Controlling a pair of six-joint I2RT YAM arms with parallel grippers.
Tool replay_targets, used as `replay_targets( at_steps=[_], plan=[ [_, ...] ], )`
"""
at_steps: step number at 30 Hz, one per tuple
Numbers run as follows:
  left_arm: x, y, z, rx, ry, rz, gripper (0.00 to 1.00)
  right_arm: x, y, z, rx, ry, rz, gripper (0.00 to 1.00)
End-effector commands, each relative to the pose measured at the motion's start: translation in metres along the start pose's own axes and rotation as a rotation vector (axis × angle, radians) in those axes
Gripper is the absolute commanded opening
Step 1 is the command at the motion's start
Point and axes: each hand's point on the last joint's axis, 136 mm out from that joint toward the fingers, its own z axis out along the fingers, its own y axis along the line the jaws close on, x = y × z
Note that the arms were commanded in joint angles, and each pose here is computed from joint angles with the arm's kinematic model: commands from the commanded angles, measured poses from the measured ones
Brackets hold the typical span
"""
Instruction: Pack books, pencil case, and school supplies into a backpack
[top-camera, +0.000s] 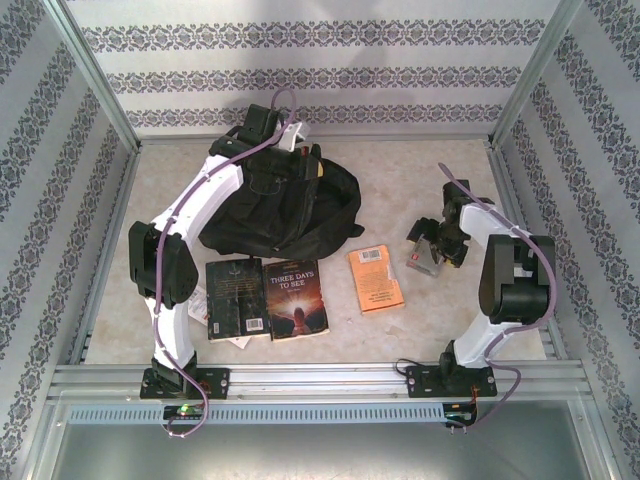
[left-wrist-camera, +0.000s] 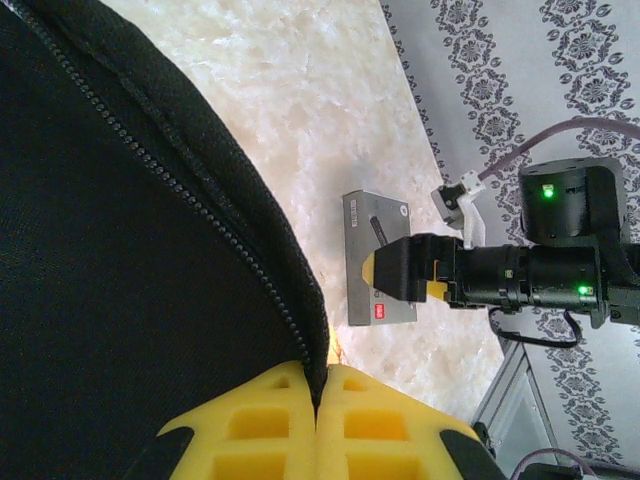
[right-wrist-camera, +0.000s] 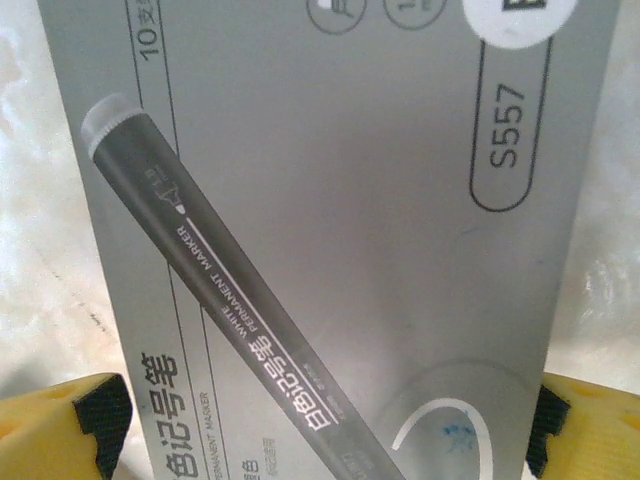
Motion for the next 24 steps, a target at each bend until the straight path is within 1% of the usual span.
replay_targets(
  at_steps=[1,6,9,12,13,15,17,18,21,24],
  plan=[
    [-0.005,-0.01,-0.009,0.038,-0.023,0.009,0.0,0.0,-0.015,0.001,0.109,0.01,-0.004,0.98],
    [-0.004,-0.01,-0.009,0.04,-0.022,0.011,0.0,-0.004,-0.017,0.005,0.138,0.019,0.027,0.98],
    [-0.005,-0.012,-0.012,0.04,-0.026,0.014,0.0,-0.005,-0.014,0.005,0.121,0.017,0.044,0.98],
    [-0.006,-0.013,-0.014,0.039,-0.03,0.018,0.0,-0.005,-0.009,0.002,0.09,0.004,0.051,0.89],
    [-0.007,-0.013,-0.015,0.039,-0.032,0.019,0.0,-0.005,-0.008,0.0,0.082,0.002,0.053,0.84],
    [-0.008,-0.014,-0.016,0.043,-0.034,0.018,0.0,-0.005,-0.007,-0.004,0.074,-0.003,0.054,0.8],
    [-0.009,-0.013,-0.018,0.041,-0.04,0.015,0.0,-0.005,-0.005,-0.014,0.06,-0.022,0.057,0.73],
    [-0.01,-0.013,-0.019,0.043,-0.042,0.014,0.0,-0.006,-0.002,-0.02,0.047,-0.039,0.053,0.72],
    [-0.013,-0.02,-0.024,0.055,-0.051,0.024,0.0,-0.007,0.014,-0.05,0.006,-0.093,0.017,0.73],
    [-0.017,-0.027,-0.031,0.054,-0.057,0.043,0.0,-0.004,0.041,-0.084,-0.068,-0.144,-0.043,0.75]
  ],
)
